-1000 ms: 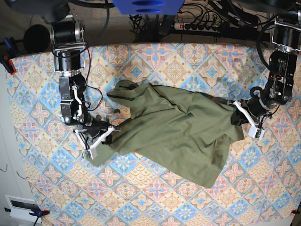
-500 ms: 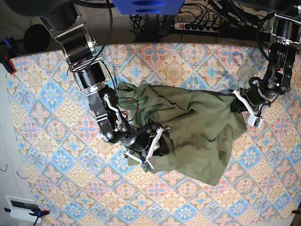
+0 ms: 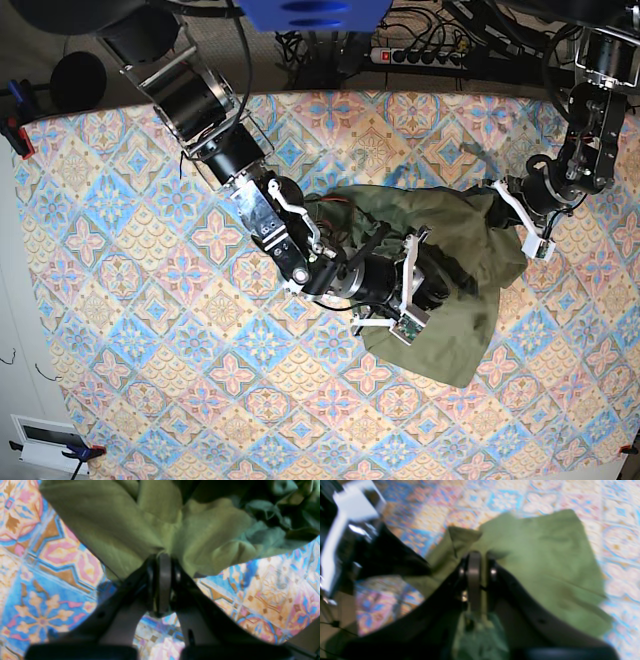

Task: Layout the t-shirt on the table in an organized manner, then fold the t-shirt properly
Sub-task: 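Reach the right gripper into the t-shirt middle and grasp fabric, then drag the grasped fabric with the right gripper away from the left gripper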

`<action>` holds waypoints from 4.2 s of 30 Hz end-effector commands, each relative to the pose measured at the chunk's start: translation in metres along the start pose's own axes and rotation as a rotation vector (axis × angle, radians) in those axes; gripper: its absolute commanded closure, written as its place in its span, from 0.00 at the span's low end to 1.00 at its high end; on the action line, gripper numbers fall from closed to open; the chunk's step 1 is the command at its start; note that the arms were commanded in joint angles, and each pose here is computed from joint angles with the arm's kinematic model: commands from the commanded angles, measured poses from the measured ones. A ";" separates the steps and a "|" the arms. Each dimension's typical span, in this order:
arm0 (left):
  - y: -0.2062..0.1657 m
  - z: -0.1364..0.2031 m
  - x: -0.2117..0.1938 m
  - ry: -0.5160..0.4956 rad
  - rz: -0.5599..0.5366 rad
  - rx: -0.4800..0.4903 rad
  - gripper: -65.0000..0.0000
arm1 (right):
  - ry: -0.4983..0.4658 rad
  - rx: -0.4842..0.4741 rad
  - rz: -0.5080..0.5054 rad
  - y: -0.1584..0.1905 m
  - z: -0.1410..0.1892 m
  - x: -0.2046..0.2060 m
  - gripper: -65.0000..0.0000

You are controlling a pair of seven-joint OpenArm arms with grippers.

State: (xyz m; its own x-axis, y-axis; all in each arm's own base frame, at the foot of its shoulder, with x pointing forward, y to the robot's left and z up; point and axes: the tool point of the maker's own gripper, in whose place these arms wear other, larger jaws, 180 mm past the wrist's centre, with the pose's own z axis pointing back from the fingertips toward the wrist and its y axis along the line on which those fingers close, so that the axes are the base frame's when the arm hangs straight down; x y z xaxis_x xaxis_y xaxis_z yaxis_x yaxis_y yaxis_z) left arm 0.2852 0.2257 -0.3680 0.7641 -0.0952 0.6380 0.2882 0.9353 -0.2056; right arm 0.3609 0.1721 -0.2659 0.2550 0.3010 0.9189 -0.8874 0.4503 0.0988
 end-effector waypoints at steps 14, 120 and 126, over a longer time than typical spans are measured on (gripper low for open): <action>0.003 0.006 0.018 -0.050 -0.016 0.005 1.00 | 0.052 -0.323 -0.139 -0.100 0.093 -0.057 0.66; 0.030 0.037 0.042 -0.149 -0.048 0.129 1.00 | 0.317 -0.365 -0.691 0.017 0.229 -0.265 0.50; 0.029 0.036 0.042 -0.150 -0.047 0.128 1.00 | 0.321 -0.356 -0.706 0.023 0.228 -0.268 0.50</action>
State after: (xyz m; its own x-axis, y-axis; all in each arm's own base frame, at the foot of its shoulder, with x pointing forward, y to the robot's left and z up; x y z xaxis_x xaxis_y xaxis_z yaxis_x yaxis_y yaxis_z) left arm 0.2956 0.2581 -0.3358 0.6905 -0.0876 0.7180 0.2297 0.9678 -0.1028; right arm 0.1908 -0.0900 -0.4220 0.8380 0.0331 0.5447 -0.3134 0.8463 0.4307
